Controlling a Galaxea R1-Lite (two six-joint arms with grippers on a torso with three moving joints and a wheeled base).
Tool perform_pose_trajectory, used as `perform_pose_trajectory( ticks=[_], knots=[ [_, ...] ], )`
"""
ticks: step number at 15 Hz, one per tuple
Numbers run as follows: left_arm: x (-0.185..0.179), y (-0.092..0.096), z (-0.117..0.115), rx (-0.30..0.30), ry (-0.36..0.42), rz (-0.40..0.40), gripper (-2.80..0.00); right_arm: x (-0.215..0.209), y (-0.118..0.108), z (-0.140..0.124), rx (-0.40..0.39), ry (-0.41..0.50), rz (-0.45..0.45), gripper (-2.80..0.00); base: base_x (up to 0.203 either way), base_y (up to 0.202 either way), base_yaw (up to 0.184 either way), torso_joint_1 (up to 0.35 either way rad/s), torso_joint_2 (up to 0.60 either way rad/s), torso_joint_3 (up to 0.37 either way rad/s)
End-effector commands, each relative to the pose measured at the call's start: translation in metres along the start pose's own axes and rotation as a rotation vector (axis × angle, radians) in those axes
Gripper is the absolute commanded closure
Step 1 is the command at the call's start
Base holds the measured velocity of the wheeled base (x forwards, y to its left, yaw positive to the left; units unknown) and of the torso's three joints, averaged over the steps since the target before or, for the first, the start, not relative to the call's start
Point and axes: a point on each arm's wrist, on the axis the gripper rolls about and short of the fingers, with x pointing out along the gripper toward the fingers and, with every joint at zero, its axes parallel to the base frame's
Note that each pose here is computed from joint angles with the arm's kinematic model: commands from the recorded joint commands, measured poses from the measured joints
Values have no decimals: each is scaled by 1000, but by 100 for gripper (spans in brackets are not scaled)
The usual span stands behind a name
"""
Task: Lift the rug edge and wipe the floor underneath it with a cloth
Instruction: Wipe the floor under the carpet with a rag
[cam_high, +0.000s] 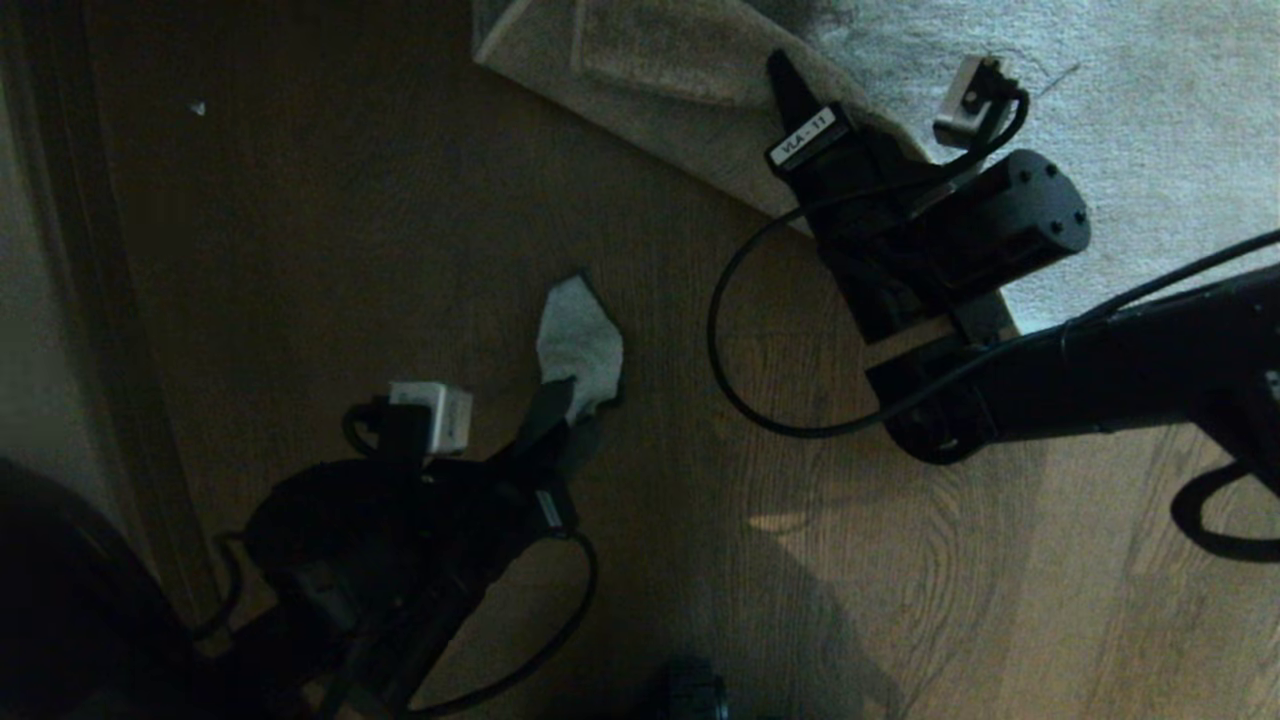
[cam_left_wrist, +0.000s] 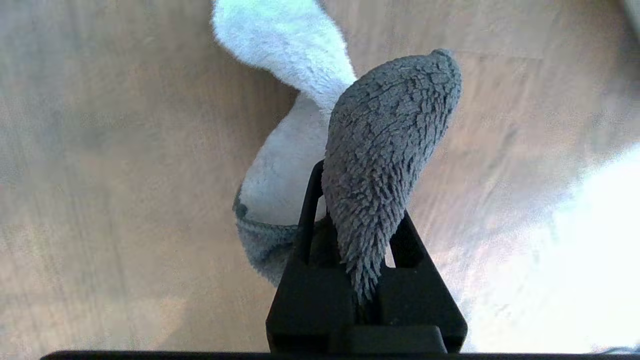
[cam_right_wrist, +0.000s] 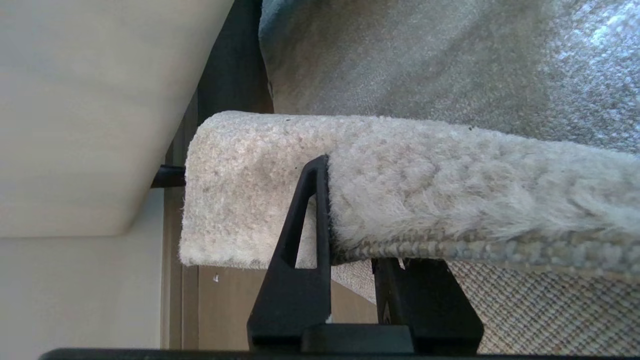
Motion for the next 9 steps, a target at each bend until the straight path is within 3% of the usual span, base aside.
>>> perform_pose_trajectory(
  ticks=[1,7,9],
  knots=[
    [2,-11,3,-17,-32,-39,0,0,1,1,4,-14,7,0,0,0,0,0,0,0],
    [-23,-63,-14,-20,30,-237,0,-1,1,1,-9,-22,11,0,0,0,0,0,0,0],
    [-24,-72,-23,-12,54,-269,0,-1,1,1,-9,-23,10,0,0,0,0,0,0,0]
  ],
)
